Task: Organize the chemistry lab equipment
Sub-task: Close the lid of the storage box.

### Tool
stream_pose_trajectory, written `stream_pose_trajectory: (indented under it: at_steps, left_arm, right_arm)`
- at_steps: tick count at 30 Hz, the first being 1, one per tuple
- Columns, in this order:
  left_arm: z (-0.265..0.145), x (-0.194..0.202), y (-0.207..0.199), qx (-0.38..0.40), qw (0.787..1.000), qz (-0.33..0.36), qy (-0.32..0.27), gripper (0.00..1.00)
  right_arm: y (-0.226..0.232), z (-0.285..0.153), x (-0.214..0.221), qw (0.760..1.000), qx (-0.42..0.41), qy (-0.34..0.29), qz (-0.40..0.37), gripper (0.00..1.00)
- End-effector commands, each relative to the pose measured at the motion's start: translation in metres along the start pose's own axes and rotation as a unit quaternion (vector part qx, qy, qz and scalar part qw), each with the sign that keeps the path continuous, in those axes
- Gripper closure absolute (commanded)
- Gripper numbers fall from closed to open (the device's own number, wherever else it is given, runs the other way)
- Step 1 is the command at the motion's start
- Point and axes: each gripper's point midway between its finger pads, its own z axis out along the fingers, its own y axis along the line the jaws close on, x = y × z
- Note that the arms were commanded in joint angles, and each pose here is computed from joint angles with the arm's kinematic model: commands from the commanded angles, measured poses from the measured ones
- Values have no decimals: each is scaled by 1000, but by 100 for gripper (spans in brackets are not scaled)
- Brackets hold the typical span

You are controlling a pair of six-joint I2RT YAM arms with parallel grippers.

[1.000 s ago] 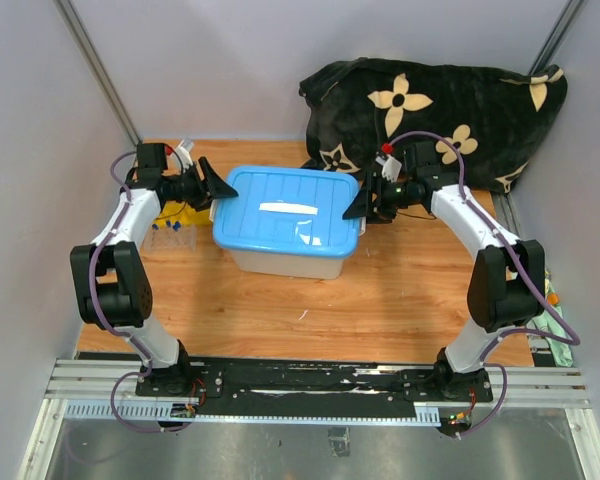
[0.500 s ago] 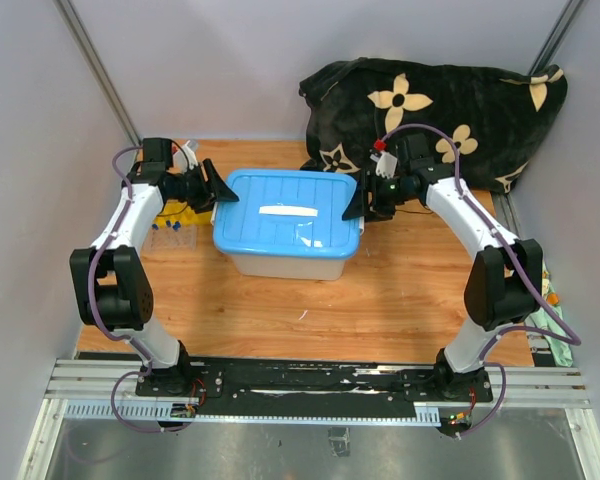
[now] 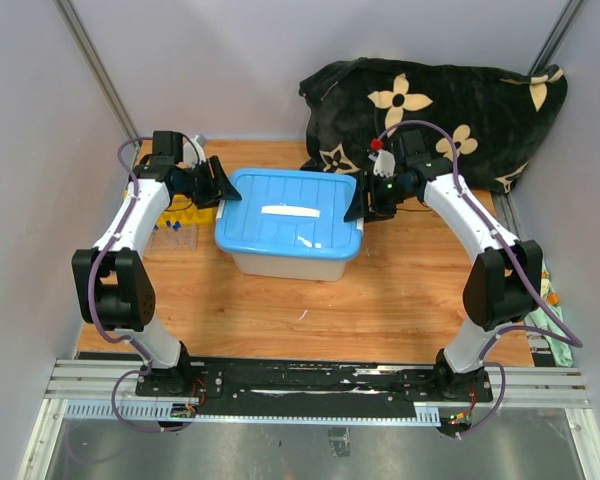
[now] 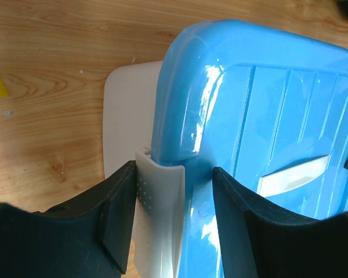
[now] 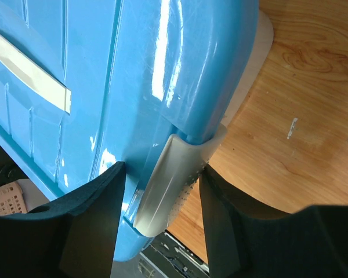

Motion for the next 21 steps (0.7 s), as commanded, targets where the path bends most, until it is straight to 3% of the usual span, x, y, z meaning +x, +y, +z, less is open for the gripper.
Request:
stream_pose_trajectory:
  at_steps: [1, 15, 21]
  left_arm:
    - [-4, 36, -64, 87, 994, 15, 71, 49]
    - [3, 51, -41, -5, 996, 18, 83, 53]
    - [5, 54, -38, -12, 996, 17, 86, 54]
  right_arm:
    - [26, 23, 20, 997, -12, 43, -61, 49]
    - [19, 30, 27, 992, 52, 65, -90, 50]
    - [15, 27, 24, 989, 83, 63, -105, 69]
